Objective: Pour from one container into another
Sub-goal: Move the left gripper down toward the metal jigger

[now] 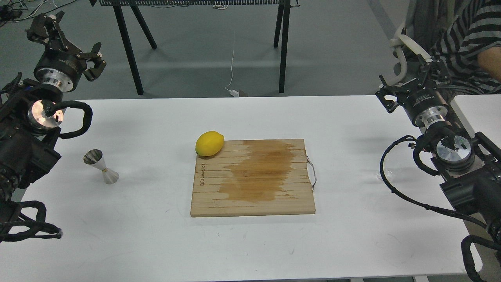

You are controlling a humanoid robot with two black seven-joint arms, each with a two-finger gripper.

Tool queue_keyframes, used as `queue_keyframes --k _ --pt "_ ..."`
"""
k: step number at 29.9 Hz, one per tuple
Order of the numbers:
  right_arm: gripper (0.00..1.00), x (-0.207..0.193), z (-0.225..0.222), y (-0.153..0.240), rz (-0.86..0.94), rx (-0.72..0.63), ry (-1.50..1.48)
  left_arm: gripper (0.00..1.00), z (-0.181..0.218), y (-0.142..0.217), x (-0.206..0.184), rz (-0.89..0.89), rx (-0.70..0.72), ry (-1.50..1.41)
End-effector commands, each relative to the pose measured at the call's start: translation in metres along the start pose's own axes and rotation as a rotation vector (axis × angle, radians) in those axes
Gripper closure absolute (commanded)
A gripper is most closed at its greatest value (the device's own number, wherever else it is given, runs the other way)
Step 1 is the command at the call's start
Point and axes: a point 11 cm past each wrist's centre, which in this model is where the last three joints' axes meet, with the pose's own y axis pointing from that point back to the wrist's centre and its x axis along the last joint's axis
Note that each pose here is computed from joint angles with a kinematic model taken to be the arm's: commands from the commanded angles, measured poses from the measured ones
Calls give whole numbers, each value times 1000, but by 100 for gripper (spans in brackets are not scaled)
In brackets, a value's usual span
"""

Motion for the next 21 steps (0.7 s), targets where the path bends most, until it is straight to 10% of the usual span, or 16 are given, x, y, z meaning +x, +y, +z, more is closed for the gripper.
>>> queue_keyframes --k 1,21 --pt "1 0 0 0 0 0 -1 0 1 0 1 2 -3 -2" --pt "1 -7 0 -3 -17 -1 -1 0 -3 -5 -11 -50 65 -105"
